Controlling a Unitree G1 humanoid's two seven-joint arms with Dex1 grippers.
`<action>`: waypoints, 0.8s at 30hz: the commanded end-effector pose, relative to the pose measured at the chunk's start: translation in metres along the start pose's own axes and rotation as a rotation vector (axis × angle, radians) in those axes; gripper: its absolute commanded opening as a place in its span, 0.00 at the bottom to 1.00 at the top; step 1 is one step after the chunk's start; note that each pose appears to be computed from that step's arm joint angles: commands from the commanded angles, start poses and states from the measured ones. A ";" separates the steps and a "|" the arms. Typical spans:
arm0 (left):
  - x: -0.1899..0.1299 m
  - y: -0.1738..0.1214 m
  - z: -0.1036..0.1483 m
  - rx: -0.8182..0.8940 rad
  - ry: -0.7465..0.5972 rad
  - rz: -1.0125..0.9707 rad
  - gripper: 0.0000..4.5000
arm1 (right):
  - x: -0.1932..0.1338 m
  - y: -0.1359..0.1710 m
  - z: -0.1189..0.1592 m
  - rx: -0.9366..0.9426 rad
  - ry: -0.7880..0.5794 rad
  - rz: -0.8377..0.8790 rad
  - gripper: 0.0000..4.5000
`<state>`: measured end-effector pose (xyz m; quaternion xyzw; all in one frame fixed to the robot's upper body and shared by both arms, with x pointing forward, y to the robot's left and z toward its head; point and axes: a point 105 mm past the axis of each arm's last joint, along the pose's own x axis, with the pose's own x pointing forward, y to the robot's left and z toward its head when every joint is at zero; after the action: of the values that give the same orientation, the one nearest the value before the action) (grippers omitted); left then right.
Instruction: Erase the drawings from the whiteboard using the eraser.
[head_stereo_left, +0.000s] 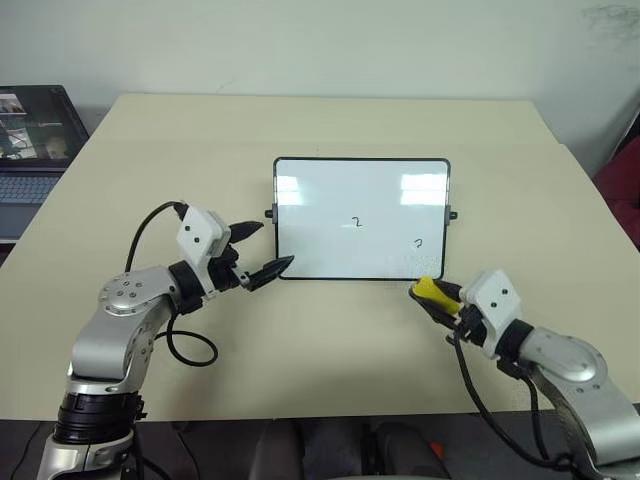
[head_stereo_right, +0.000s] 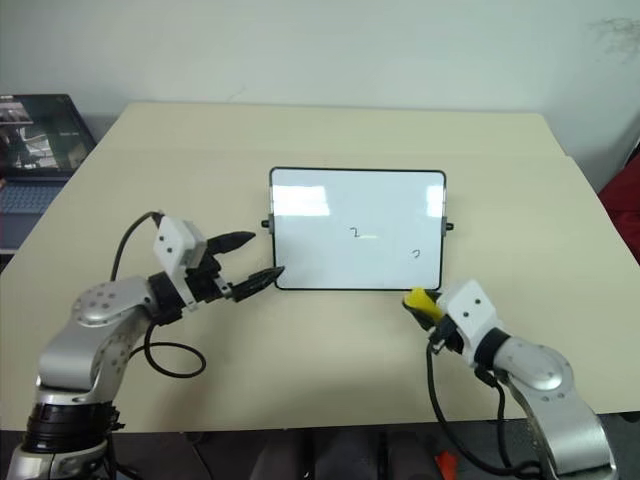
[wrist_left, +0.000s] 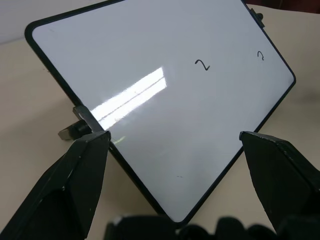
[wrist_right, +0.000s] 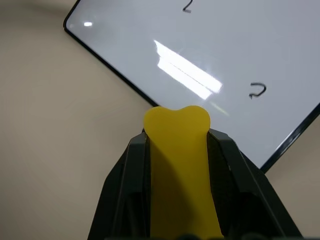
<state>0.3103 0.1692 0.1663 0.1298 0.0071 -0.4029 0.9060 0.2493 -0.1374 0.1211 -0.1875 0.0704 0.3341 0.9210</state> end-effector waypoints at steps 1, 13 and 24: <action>0.001 -0.003 0.022 0.058 -0.070 -0.048 1.00 | -0.006 -0.001 0.016 -0.057 -0.057 -0.002 0.27; 0.009 0.002 0.022 0.088 -0.061 -0.074 1.00 | 0.014 -0.023 0.056 -0.187 -0.158 -0.065 0.27; 0.017 0.000 0.018 0.127 -0.025 -0.166 1.00 | 0.092 -0.054 0.114 -0.419 -0.233 -0.171 0.27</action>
<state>0.3211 0.1540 0.1725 0.1596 -0.0029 -0.4718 0.8672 0.3486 -0.0815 0.2096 -0.3190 -0.0980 0.2962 0.8949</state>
